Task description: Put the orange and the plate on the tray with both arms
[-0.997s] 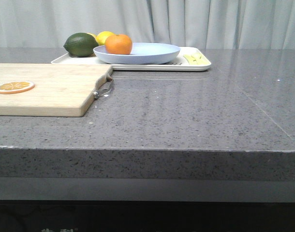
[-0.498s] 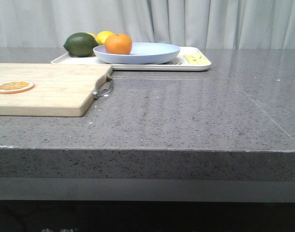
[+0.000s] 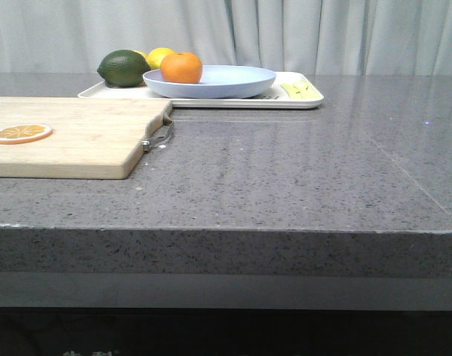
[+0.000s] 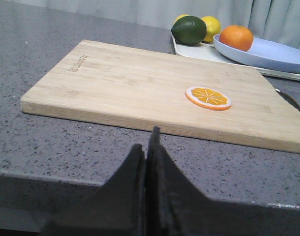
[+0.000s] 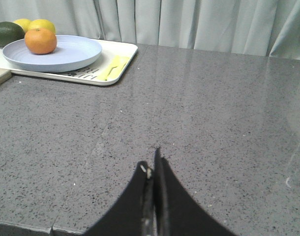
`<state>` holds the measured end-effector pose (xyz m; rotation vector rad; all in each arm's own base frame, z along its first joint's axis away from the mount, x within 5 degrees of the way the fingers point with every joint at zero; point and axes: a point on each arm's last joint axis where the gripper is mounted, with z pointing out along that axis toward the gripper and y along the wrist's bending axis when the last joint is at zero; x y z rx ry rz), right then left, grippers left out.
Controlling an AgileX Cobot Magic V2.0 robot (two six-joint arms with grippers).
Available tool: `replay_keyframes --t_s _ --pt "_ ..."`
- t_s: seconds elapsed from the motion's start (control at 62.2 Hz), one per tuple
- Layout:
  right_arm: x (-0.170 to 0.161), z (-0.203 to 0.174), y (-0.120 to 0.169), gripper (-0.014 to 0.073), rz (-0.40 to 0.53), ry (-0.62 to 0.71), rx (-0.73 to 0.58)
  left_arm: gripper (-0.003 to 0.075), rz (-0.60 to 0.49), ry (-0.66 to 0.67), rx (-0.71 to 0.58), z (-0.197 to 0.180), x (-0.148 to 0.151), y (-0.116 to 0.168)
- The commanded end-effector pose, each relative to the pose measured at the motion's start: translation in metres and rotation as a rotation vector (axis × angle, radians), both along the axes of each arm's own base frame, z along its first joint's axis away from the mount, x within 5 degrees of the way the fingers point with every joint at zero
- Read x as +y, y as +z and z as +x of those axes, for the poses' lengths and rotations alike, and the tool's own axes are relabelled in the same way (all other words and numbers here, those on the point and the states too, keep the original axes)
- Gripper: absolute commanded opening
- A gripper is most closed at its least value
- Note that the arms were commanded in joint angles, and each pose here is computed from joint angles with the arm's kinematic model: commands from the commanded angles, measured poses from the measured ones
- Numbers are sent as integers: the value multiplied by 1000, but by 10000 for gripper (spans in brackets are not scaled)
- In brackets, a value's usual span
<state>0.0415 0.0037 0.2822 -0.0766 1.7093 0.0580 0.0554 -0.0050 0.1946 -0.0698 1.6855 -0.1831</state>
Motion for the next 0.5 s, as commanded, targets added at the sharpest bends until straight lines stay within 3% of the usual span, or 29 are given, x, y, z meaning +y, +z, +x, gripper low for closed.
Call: replay_keyframes --t_s 0.0,0.305,0.482 --pt "0 1 15 -60 -4 -3 -92 -17 -25 6 -98 -1 1 7" --pt "-1 4 10 -60 -40 -15 -128 -17 -25 6 -98 -1 1 7" --pt "0 17 -26 -60 -35 -14 -167 -17 -25 6 -98 -1 1 7"
